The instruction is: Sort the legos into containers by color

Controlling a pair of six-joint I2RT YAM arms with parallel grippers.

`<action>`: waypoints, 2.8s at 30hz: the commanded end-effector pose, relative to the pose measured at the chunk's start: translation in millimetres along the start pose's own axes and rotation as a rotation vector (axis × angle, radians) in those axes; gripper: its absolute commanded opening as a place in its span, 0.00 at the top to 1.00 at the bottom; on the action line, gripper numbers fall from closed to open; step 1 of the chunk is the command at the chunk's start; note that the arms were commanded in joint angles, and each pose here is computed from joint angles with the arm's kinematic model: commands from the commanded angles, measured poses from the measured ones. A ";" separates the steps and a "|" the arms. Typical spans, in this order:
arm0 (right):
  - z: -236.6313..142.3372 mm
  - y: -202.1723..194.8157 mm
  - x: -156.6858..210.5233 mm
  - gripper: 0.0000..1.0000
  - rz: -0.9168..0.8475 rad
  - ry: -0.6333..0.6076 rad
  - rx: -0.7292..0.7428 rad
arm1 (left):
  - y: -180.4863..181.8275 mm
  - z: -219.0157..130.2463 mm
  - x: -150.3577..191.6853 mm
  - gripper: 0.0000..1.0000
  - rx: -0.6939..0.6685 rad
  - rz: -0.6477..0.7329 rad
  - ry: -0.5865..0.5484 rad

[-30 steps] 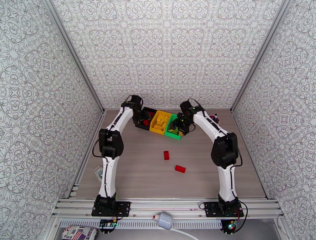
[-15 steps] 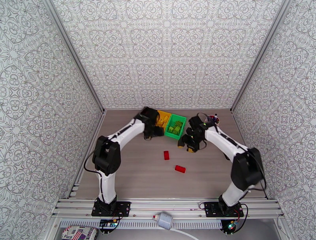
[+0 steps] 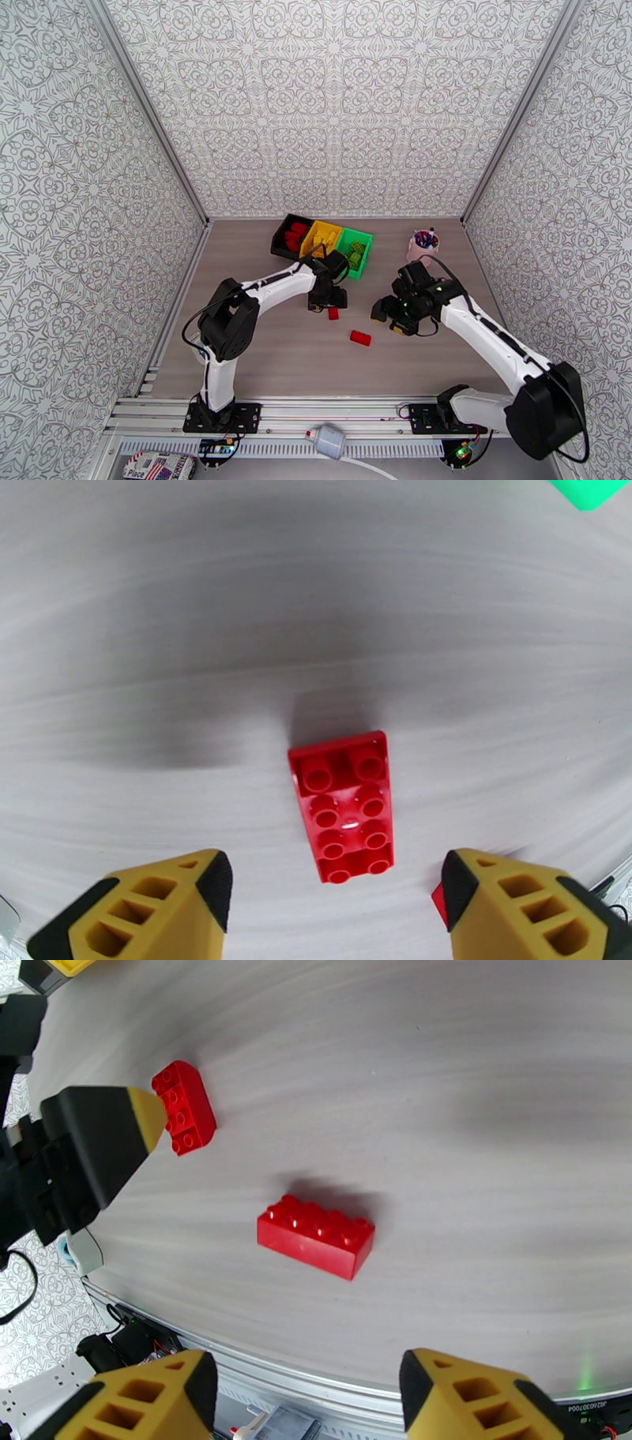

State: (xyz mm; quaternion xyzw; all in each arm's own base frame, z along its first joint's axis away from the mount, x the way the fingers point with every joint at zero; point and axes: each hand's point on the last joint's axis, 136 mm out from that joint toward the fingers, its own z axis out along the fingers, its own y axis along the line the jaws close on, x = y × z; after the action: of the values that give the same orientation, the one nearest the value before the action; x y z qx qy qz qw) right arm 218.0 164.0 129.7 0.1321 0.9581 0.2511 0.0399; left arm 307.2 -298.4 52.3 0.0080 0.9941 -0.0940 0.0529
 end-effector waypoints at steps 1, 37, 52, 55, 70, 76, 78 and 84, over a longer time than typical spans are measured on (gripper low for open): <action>-2.6 -4.2 6.5 0.34 0.010 -0.014 0.010 | 5.3 18.2 11.0 0.28 -0.072 -0.001 0.035; 32.7 56.3 -11.3 0.34 -0.086 0.050 -0.028 | 1.6 -26.8 -20.3 0.72 0.074 -0.004 -0.076; 71.9 138.0 -48.9 0.36 -0.213 0.147 -0.071 | 56.1 -52.5 -47.8 0.74 0.102 -0.114 -0.127; 77.0 155.6 -60.4 0.36 -0.235 0.159 -0.086 | 73.2 -58.3 -59.8 0.74 0.081 -0.122 -0.134; 78.9 177.8 -125.0 0.37 -0.219 0.148 -0.108 | 147.6 -80.2 -184.9 0.72 -0.014 -0.137 -0.212; 73.8 162.5 -133.6 0.37 -0.195 0.145 -0.084 | 157.7 -75.5 -235.7 0.55 -0.025 -0.146 -0.245; 71.5 157.4 -134.1 0.37 -0.190 0.143 -0.076 | 160.3 -76.5 -245.0 0.44 -0.023 -0.163 -0.257; 66.6 143.8 -126.2 0.37 -0.186 0.139 -0.048 | 156.6 -91.3 -244.1 0.36 -0.003 -0.184 -0.299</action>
State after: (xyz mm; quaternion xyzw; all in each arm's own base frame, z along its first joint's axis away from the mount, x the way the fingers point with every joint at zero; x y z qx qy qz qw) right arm 392.8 291.0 138.1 0.0274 0.9572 0.2882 -0.0018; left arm 555.9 -131.5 119.9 -0.0938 0.9727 -0.1000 0.1872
